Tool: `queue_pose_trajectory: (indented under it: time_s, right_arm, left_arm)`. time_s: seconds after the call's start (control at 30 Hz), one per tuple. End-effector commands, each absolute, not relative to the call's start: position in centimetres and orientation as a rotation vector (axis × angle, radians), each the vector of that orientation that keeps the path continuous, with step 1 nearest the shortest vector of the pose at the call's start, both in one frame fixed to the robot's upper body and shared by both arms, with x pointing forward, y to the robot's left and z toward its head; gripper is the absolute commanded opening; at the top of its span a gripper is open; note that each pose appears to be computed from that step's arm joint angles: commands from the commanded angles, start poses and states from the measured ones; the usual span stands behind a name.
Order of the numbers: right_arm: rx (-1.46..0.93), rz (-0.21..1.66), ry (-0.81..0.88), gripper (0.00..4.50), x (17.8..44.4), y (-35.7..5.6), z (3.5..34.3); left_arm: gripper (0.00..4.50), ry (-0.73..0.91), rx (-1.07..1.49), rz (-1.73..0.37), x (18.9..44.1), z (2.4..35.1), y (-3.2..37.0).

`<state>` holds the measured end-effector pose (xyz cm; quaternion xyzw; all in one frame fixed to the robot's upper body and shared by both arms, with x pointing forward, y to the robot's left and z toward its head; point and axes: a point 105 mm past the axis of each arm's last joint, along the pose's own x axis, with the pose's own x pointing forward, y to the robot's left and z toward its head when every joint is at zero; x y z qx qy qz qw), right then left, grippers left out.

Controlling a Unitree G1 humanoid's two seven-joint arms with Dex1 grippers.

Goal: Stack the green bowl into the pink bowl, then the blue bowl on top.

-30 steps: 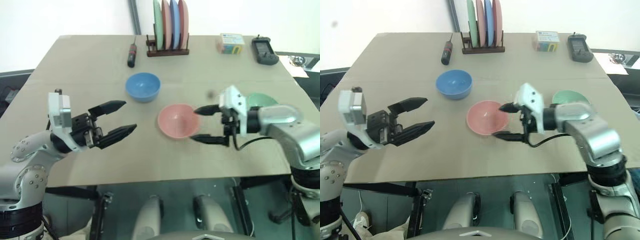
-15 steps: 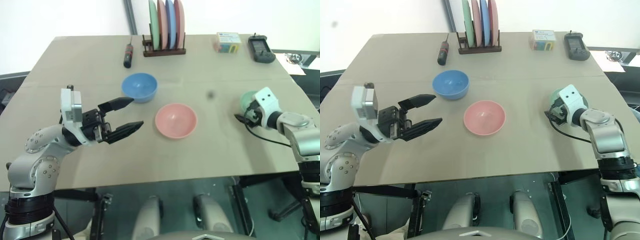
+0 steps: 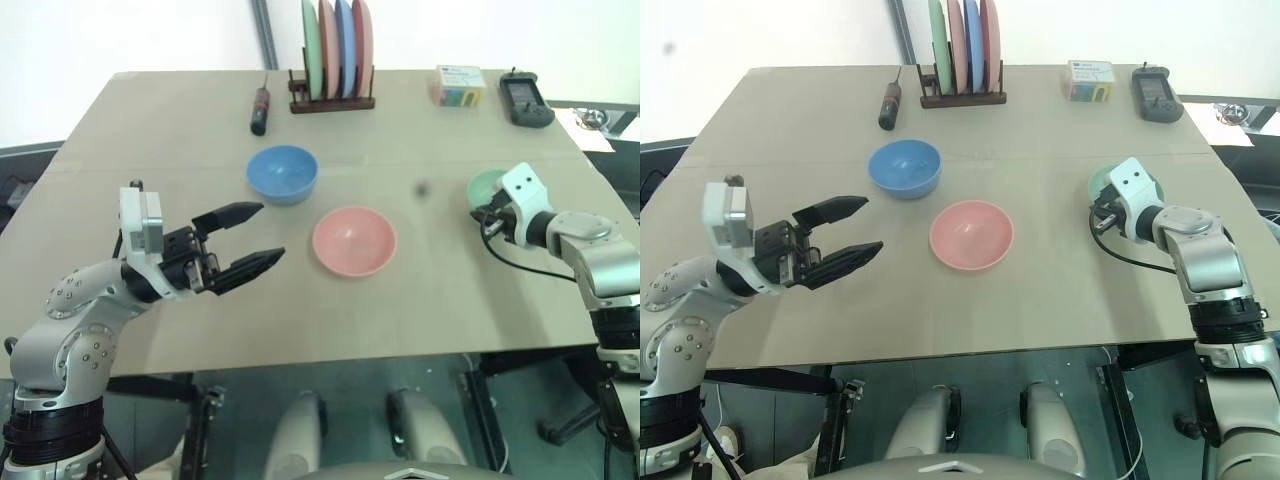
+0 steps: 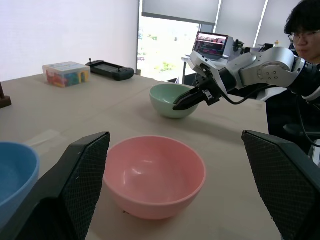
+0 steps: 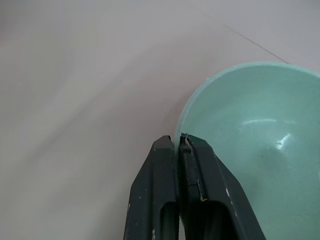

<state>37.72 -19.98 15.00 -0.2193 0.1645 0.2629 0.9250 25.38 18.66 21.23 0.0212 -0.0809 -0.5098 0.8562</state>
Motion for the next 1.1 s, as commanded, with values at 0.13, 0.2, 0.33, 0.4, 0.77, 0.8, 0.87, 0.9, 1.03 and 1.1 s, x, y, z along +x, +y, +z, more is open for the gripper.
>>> queue_pose_trajectory:
  time_s: [0.13, 0.2, 0.33, 0.4, 0.77, 0.8, 0.87, 0.9, 1.03, 1.1]
  right_arm:
    - [-0.46, 0.998, -0.006, 0.05, 32.8, -11.2, 22.3]
    - [-0.425, 1.136, -0.056, 0.05, 30.7, -8.9, 23.4]
    - [-0.389, 1.377, -0.127, 0.05, 27.3, -3.9, 24.4]
    - [-0.383, 1.406, -0.116, 0.05, 27.2, -2.9, 23.8]
    - [-0.428, 1.376, -0.002, 1.72, 30.2, -2.5, 19.1]
    - [-0.424, 1.376, -0.008, 2.16, 30.2, -2.7, 19.4]
    - [-0.418, 1.382, -0.018, 3.0, 30.0, -2.9, 19.9]
    - [-0.384, 1.391, -0.042, 3.5, 29.6, -3.1, 20.7]
    - [-0.25, 1.378, -0.164, 4.48, 28.4, -4.2, 24.5]
    - [-0.243, 1.363, -0.2, 4.48, 28.0, -5.0, 25.5]
  left_arm:
    - [4.5, -0.22, 0.087, -1.039, 24.8, 22.4, 19.2]
    - [4.5, -0.216, 0.087, -1.033, 24.7, 22.4, 19.4]
    - [4.5, -0.211, 0.085, -1.01, 24.6, 22.3, 19.8]
    - [4.5, -0.209, 0.086, -1.005, 24.6, 22.3, 19.8]
    - [4.5, -0.206, 0.129, -0.917, 25.0, 22.7, 20.2]
    - [4.5, -0.198, 0.139, -0.889, 25.2, 22.6, 20.5]
    - [4.5, -0.173, 0.146, -0.836, 25.7, 22.4, 20.8]
    - [4.5, -0.17, 0.171, -0.818, 25.9, 22.4, 20.8]
    - [4.5, -0.144, 0.24, -0.682, 27.6, 22.9, 21.5]
    - [4.5, -0.116, 0.403, -0.509, 29.4, 23.1, 22.6]
